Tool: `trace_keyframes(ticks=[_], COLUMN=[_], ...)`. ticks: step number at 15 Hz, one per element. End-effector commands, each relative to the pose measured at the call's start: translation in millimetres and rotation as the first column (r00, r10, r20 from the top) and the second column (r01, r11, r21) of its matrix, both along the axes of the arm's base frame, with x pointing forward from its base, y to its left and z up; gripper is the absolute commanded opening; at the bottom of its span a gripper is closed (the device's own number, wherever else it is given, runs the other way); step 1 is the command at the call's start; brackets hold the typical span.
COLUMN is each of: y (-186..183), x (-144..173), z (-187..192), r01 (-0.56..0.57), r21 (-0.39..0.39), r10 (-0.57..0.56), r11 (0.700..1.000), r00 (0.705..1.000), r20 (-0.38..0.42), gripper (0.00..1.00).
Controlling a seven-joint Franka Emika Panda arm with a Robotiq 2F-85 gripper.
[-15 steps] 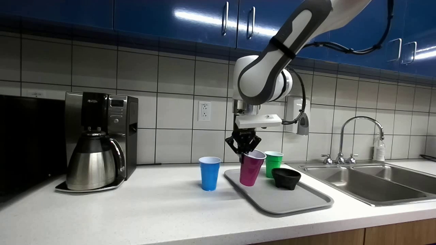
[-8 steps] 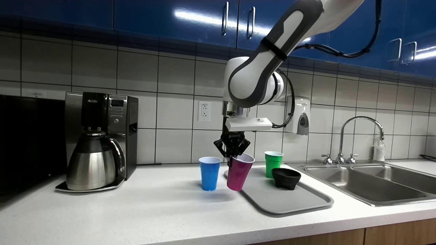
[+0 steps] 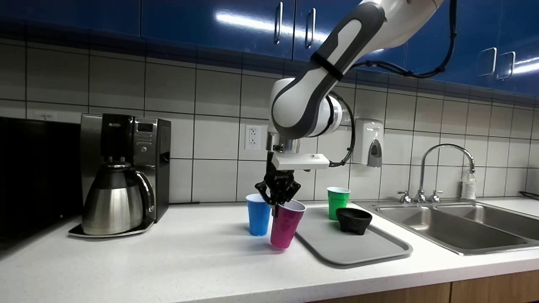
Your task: Remove the blue, purple and green cups from the tray
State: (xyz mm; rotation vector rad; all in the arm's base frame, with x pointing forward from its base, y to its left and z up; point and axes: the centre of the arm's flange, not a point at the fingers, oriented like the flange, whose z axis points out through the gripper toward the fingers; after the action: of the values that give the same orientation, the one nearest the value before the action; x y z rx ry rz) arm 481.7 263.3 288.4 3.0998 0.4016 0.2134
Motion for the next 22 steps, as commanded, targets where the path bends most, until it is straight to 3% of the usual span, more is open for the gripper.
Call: trace_keyframes(ticks=[1, 2, 3, 4, 14, 22], y=[9, 10, 11, 12, 23, 20], x=[5, 4, 4, 4, 0, 5], z=[-4, -5, -7, -8, -8, 19], r01=[-0.041, -0.048, -0.054, -0.060, -0.086, -0.072], r21=[0.018, 0.020, 0.022, 0.023, 0.030, 0.035], r10=[0.042, 0.048, 0.054, 0.060, 0.087, 0.071], r11=[0.999, 0.999, 0.998, 0.998, 0.996, 0.997], r00=[0.999, 0.998, 0.998, 0.997, 0.995, 0.997], r20=[-0.020, -0.027, -0.034, -0.038, -0.041, 0.016], gripper=[0.01, 0.01, 0.28, 0.29, 0.99, 1.00])
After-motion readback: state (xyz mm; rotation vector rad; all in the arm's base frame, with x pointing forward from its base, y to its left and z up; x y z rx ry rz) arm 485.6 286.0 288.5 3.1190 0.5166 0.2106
